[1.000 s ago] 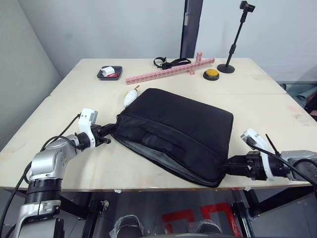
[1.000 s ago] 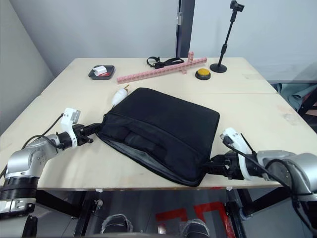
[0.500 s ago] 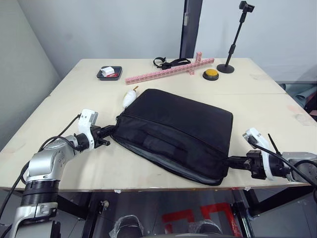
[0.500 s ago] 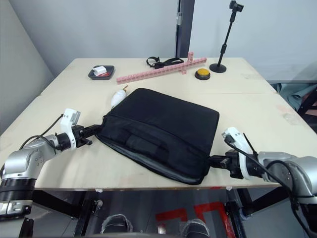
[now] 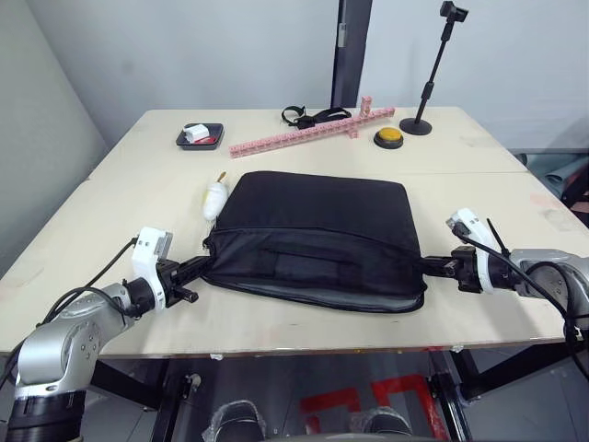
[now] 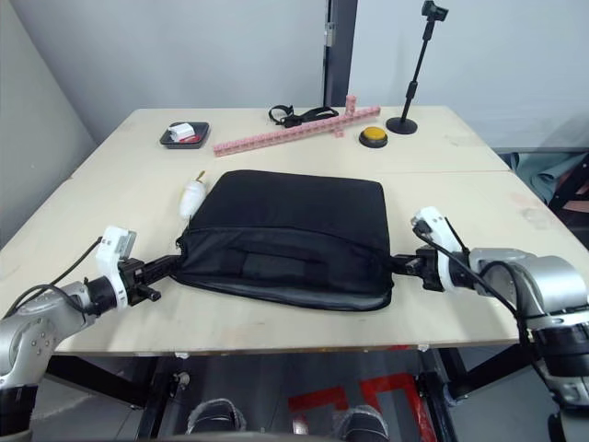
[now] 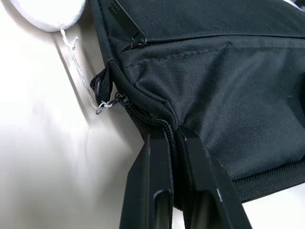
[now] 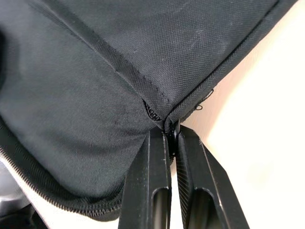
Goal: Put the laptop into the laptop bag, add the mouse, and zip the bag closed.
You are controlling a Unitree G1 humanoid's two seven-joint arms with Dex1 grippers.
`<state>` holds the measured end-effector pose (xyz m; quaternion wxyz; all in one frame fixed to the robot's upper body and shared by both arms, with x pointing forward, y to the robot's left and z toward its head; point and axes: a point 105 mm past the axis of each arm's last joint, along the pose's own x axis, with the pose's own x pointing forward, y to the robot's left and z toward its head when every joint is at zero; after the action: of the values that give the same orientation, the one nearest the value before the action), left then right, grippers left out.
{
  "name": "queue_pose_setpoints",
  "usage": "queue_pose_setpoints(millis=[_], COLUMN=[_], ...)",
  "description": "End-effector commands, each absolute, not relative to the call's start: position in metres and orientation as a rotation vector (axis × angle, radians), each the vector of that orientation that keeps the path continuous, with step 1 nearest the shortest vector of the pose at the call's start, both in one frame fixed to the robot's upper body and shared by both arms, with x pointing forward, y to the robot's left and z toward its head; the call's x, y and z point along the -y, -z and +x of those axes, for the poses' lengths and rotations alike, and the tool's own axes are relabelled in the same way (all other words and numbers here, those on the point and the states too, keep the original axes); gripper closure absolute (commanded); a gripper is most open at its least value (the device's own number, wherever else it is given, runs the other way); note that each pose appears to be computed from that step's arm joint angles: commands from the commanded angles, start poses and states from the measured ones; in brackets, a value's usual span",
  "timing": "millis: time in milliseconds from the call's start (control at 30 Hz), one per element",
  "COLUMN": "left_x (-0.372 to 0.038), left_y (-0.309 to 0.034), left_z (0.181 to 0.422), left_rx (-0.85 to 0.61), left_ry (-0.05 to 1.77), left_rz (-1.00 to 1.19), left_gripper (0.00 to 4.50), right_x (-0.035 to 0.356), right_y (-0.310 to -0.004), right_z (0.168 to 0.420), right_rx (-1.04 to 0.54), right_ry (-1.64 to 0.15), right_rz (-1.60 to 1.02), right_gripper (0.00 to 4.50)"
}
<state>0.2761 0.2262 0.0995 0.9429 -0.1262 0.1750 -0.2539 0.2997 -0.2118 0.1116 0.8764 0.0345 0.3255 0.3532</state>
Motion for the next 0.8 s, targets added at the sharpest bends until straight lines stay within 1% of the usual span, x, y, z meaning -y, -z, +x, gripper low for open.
queue_pose_setpoints(millis=[33, 233, 400, 500, 633, 800], left_x=[-0.208, -0.202, -0.210, -0.209, -0.213, -0.212], left_y=[-0.107, -0.097, -0.091, -0.089, -0.089, -0.086], left_z=[0.264, 0.250, 0.244, 0.242, 0.247, 0.246], left_rx=[-0.332, -0.355, -0.372, -0.381, -0.379, -0.398], left_ry=[0.587, 0.565, 0.528, 0.538, 0.535, 0.563], left_rz=[-0.260, -0.280, -0.288, -0.288, -0.280, -0.276], left_gripper=[4.50, 4.50, 4.50, 4.50, 4.50, 4.50], right_x=[0.197, 0.197, 0.187, 0.184, 0.185, 0.187], right_y=[-0.127, -0.131, -0.132, -0.131, -0.130, -0.131], right_z=[0.309, 0.319, 0.317, 0.315, 0.310, 0.311], right_rx=[-0.603, -0.587, -0.589, -0.597, -0.613, -0.601], right_ry=[-0.818, -0.828, -0.880, -0.895, -0.902, -0.891], right_rz=[0.052, 0.049, 0.054, 0.056, 0.049, 0.029], right_gripper=[4.46, 4.46, 4.46, 4.46, 4.46, 4.46])
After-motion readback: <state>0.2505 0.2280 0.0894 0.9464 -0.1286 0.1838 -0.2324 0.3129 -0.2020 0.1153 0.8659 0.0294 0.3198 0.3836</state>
